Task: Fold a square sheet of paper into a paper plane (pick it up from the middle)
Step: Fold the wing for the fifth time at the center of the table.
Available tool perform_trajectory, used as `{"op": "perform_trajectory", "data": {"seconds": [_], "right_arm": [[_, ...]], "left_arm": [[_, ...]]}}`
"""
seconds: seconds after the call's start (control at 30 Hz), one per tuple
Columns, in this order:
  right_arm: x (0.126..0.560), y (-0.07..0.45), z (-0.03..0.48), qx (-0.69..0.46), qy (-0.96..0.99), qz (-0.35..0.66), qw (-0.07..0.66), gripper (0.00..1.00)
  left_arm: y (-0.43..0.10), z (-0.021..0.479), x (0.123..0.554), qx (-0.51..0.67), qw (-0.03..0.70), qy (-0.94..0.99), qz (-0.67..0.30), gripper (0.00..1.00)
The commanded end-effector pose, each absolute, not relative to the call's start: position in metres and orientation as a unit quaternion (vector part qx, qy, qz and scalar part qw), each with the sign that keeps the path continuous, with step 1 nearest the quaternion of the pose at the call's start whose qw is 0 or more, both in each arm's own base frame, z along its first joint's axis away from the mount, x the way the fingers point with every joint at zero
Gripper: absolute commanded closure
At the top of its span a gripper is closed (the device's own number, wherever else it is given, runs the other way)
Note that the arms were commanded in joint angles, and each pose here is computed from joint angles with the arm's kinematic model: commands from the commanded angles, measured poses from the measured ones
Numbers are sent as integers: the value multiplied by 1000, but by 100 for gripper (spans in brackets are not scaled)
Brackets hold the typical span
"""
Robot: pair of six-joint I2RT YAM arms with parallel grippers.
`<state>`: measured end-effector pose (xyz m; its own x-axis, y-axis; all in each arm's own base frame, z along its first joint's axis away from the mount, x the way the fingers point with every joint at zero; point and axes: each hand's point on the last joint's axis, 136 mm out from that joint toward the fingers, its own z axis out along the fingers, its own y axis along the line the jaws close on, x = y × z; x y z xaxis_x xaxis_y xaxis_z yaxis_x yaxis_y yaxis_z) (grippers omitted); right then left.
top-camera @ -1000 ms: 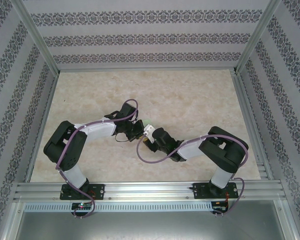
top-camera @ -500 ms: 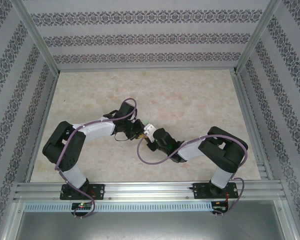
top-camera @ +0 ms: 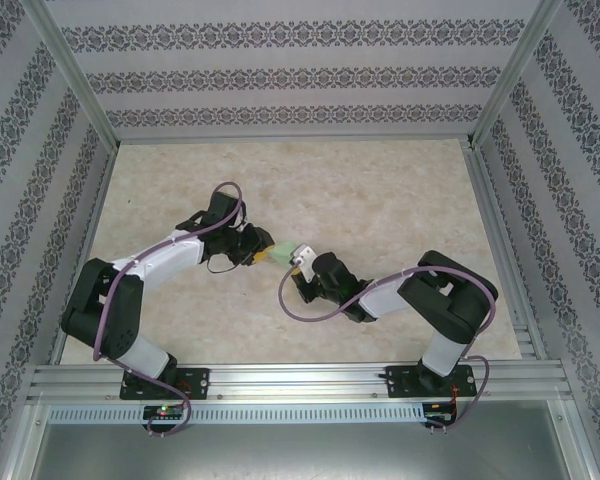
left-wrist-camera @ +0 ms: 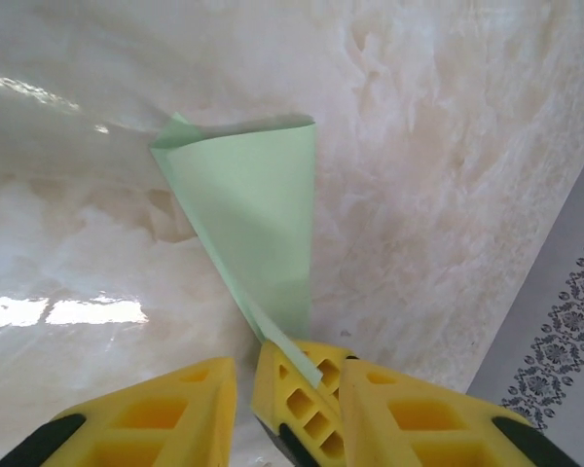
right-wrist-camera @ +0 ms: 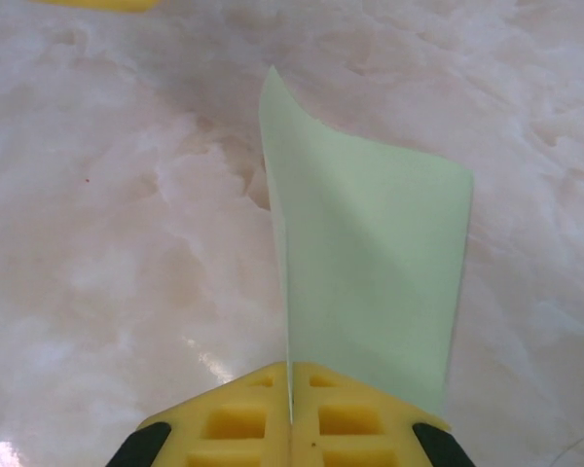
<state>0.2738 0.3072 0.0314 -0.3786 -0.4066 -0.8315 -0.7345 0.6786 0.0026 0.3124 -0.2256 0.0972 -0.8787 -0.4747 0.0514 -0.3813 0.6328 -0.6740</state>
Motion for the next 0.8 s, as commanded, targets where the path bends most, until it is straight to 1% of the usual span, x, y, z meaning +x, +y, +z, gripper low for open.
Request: {"op": "perform_trajectory", "data": {"seconds": [0.0,0.37,0.57,0.77], "right_arm": [[271,321,37,-327,810,265,409,100],[277,328,37,-225,836,374,332,100],[285,323,34,-173,848,409,290,100],[288,323,33,-148,851,429,265,100]], "left_arm": [[-216,94,307,-225,78,907,-346,65],[-237,95,301,-168,106,893,-405,65],[-243,86,299,-153,105,889,-419,65],[-256,82,301,-130,105,884,-436,66]]}}
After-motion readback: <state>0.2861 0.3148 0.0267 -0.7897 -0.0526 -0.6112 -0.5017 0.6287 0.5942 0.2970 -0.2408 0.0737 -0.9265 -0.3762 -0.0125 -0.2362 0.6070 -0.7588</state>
